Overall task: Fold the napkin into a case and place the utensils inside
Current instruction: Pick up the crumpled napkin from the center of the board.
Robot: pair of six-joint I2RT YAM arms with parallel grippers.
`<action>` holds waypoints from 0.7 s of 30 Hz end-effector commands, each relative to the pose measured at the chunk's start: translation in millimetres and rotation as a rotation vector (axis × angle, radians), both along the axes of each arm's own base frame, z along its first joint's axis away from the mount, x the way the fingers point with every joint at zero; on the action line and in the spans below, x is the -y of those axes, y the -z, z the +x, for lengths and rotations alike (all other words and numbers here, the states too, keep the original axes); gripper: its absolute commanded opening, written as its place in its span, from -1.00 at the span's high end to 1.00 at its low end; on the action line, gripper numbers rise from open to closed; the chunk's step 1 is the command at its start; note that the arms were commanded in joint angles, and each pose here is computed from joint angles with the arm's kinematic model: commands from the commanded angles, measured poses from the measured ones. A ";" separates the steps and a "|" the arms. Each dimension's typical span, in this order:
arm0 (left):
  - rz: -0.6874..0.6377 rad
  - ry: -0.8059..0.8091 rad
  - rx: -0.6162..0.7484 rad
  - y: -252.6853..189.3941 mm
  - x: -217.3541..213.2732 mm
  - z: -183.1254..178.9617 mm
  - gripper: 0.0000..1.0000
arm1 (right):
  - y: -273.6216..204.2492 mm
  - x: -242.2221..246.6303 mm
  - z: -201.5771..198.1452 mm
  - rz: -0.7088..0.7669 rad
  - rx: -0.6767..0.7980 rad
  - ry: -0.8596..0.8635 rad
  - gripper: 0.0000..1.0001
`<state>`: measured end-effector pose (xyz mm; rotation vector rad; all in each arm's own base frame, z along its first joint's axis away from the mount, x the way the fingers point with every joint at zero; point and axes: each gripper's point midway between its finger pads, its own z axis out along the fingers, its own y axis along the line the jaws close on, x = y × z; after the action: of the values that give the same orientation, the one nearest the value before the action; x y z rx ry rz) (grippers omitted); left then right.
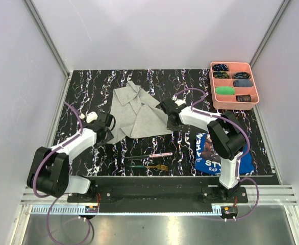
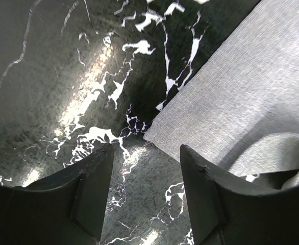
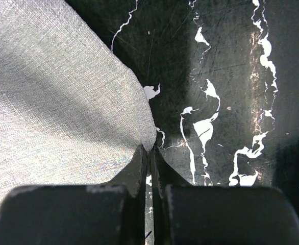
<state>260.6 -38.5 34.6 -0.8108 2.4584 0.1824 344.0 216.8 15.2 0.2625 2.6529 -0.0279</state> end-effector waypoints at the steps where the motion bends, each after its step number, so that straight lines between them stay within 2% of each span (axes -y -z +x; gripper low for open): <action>1: -0.001 -0.042 -0.020 8.0 3.6 3.1 -0.15 | -11.0 -5.0 -1.9 0.031 0.018 -0.023 1.00; 8: 0.030 -0.070 -0.064 22.2 4.4 2.2 -0.15 | -9.8 -2.5 -1.9 0.024 0.021 -0.019 1.00; 9: 0.036 -0.079 -0.081 27.5 3.5 1.0 -0.10 | -10.4 -2.9 -2.0 0.027 0.022 -0.018 1.00; 10: 0.038 -0.090 -0.078 28.3 3.6 2.5 0.07 | -10.4 -3.8 -2.2 0.028 0.022 -0.021 1.00; 14: 0.034 -0.105 -0.086 31.7 5.2 5.7 0.11 | -13.2 -2.3 -3.0 0.030 0.025 -0.022 1.00; 16: 0.047 -0.106 -0.082 30.9 2.2 8.9 0.27 | -14.5 -2.0 -3.1 0.029 0.032 -0.022 1.00; 17: 0.050 -0.109 -0.081 30.7 0.6 9.9 0.50 | -15.7 -1.5 -3.3 0.029 0.034 -0.022 1.00; 19: 0.054 -0.102 -0.068 29.4 -3.6 12.9 0.71 | -16.7 -1.3 -4.0 0.031 0.035 -0.024 1.00; 20: 0.055 -0.092 -0.058 27.8 -4.1 14.9 0.94 | -17.4 -1.6 -4.2 0.033 0.036 -0.027 1.00; 21: 0.055 -0.085 -0.038 23.6 -4.1 18.5 1.00 | -17.5 -0.1 -4.4 0.028 0.035 -0.032 1.00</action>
<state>281.3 -49.5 14.3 -0.9170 2.4542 0.2257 339.8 215.7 15.8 0.2517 2.6520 -0.0088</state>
